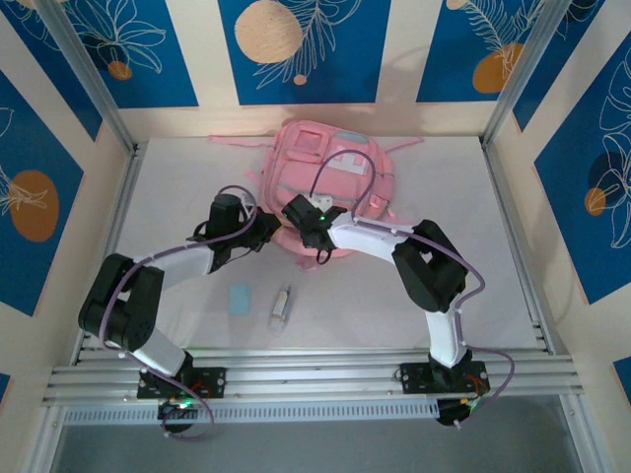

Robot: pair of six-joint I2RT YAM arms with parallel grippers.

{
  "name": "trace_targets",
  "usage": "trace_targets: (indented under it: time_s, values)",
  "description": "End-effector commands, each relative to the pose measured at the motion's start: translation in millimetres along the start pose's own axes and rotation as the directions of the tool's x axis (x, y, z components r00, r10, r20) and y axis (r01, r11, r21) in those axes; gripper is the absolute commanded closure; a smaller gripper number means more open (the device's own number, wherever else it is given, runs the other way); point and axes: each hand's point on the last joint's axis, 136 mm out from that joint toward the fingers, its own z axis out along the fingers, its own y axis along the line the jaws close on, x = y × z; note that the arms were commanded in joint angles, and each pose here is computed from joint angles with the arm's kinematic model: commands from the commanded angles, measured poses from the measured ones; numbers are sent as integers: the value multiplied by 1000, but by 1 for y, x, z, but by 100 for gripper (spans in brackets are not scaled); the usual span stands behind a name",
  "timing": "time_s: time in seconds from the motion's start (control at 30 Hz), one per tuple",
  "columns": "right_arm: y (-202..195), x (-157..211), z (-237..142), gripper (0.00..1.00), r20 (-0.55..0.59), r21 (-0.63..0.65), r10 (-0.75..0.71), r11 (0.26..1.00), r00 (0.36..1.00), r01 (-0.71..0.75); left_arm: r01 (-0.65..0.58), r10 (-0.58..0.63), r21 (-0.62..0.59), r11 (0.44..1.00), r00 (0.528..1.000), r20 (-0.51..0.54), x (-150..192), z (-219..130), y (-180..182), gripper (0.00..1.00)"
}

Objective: Pack the student bag

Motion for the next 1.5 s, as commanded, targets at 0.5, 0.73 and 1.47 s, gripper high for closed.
trace_targets:
  time_s: [0.5, 0.73, 1.47]
  values:
    - [3, -16, -58, 100, -341, -562, 49, 790, 939, -245, -13, 15, 94, 995, 1000, -22, 3, 19, -44, 39]
    - [8, -4, -66, 100, -420, -626, -12, 728, 908, -280, 20, -19, 93, 995, 1000, -15, -3, 41, -37, 28]
    - [-121, 10, -25, 100, -408, -51, -170, 985, 897, 164, 1, 0, 32, 1000, 999, -40, -11, 39, -8, 100]
